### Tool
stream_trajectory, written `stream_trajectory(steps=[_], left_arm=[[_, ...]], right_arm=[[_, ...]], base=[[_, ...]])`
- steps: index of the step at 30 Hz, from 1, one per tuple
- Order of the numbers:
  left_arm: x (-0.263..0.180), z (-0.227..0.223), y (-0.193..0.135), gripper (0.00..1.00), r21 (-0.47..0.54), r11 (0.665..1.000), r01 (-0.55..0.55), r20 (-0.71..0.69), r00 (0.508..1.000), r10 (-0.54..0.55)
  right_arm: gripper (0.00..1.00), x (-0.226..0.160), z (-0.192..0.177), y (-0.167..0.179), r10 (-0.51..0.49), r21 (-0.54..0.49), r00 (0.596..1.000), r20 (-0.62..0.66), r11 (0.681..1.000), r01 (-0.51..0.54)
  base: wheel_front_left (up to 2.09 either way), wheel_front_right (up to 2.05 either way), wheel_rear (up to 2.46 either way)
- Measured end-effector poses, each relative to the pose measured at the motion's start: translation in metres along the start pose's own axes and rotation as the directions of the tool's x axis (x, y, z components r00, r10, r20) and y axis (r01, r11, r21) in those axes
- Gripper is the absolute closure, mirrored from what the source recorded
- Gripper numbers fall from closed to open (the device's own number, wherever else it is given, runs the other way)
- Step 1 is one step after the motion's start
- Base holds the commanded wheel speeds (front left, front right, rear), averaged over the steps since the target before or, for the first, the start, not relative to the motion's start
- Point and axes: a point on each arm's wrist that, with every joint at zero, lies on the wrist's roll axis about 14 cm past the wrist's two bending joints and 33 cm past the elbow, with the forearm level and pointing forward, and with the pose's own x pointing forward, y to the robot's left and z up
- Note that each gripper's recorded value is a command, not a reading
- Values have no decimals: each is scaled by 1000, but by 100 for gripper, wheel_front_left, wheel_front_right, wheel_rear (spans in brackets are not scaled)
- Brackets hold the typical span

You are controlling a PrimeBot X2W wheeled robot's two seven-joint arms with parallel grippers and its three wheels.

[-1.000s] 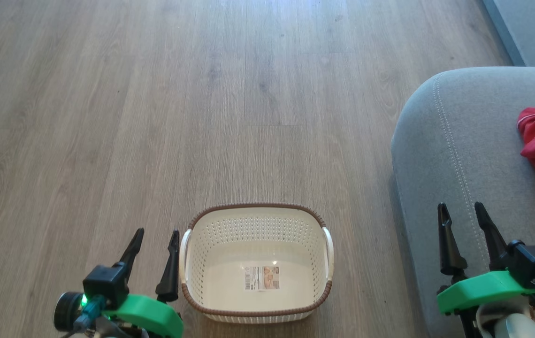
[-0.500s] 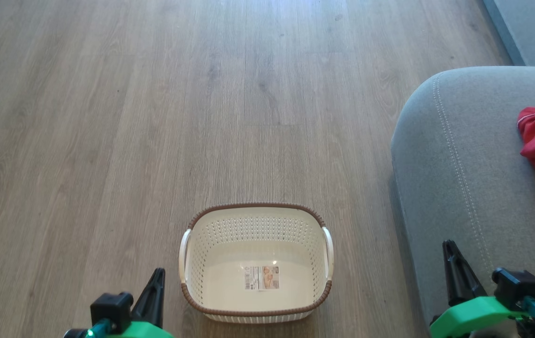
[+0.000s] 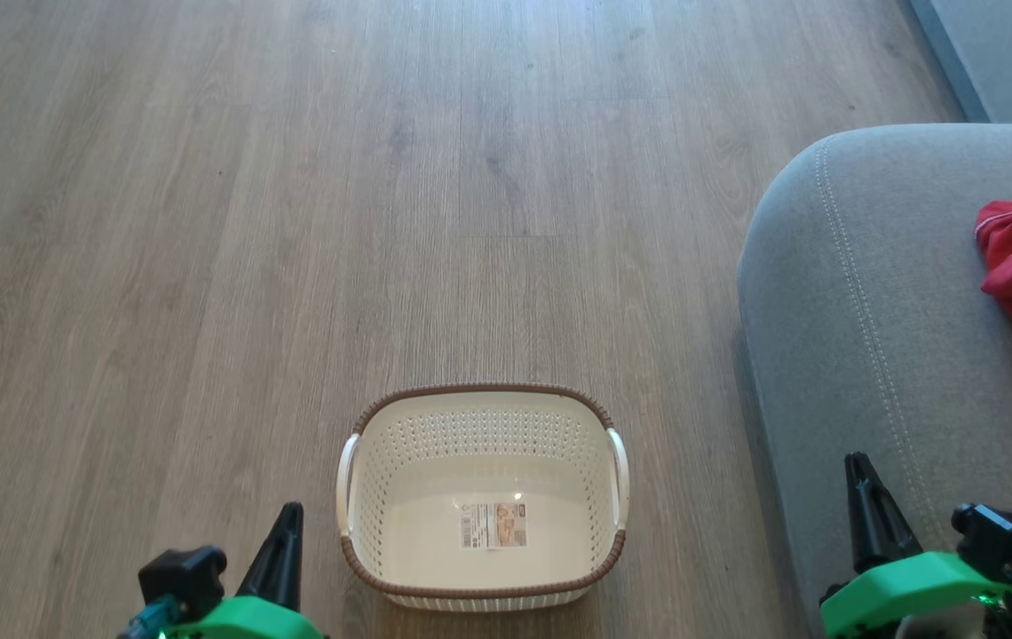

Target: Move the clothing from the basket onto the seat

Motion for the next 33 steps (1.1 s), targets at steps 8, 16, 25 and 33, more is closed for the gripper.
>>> stream_trajectory(steps=[8, 16, 25, 33], left_arm=[[5, 5, 4, 100, -79, 997, -18, 5, 1000, 19], [5, 4, 8, 100, -170, 985, -34, -13, 999, 32], [11, 9, 8, 100, -270, 962, -36, -10, 999, 34], [12, 9, 14, 100, -356, 933, -58, -20, 998, 54]], right_arm=[[100, 2, 2, -3, -16, 76, 1000, -1, 997, 17], [100, 2, 1, -7, -37, 163, 999, -10, 986, 38], [100, 7, 7, -8, -49, 261, 999, -1, 964, 48], [100, 6, 7, -11, -63, 345, 998, -9, 937, 62]], base=[[0, 0, 0], [0, 0, 0], [0, 0, 0], [0, 0, 0]])
